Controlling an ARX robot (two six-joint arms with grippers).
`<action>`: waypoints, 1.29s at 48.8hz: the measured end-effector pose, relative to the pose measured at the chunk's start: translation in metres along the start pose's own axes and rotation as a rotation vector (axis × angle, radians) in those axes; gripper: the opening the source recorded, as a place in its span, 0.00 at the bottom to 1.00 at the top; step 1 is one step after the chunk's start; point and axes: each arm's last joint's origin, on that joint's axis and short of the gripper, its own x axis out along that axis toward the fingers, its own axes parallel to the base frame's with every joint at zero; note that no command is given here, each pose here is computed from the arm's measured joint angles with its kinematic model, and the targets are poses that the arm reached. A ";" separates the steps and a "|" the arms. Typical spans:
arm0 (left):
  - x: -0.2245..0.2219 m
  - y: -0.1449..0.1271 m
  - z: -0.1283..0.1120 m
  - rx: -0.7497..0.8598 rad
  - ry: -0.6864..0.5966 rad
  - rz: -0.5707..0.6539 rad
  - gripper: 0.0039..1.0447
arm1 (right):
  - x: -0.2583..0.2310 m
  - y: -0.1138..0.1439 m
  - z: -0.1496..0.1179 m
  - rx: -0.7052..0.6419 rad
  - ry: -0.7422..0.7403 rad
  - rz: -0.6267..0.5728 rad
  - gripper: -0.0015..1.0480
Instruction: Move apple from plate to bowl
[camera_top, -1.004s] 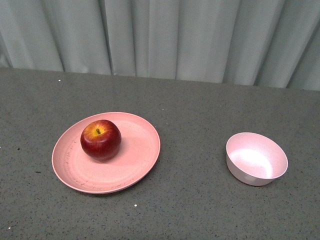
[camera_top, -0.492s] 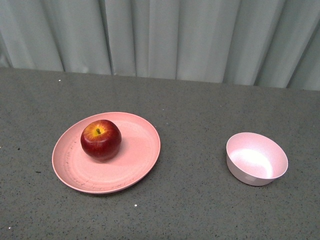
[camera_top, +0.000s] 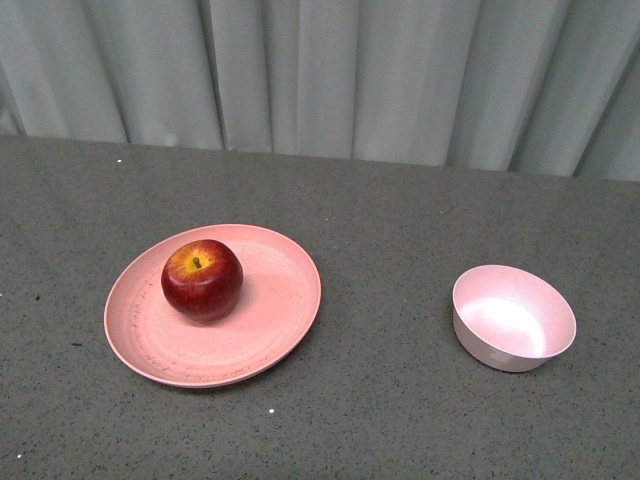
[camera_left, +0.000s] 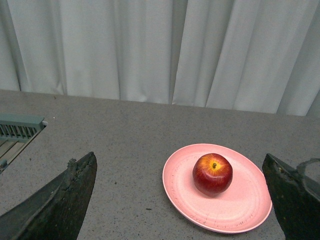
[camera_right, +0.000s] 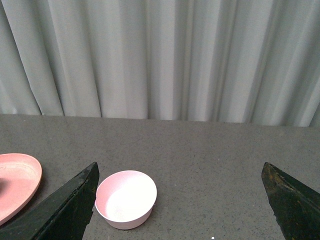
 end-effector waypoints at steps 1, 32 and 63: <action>0.000 0.000 0.000 0.000 0.000 0.000 0.94 | 0.000 0.000 0.000 0.000 0.000 0.000 0.91; 0.000 0.000 0.000 0.000 0.000 0.000 0.94 | 0.020 0.000 -0.011 -0.040 0.288 0.040 0.91; 0.000 0.000 0.000 0.000 0.000 0.000 0.94 | 0.197 0.045 -0.072 -0.328 0.741 0.359 0.91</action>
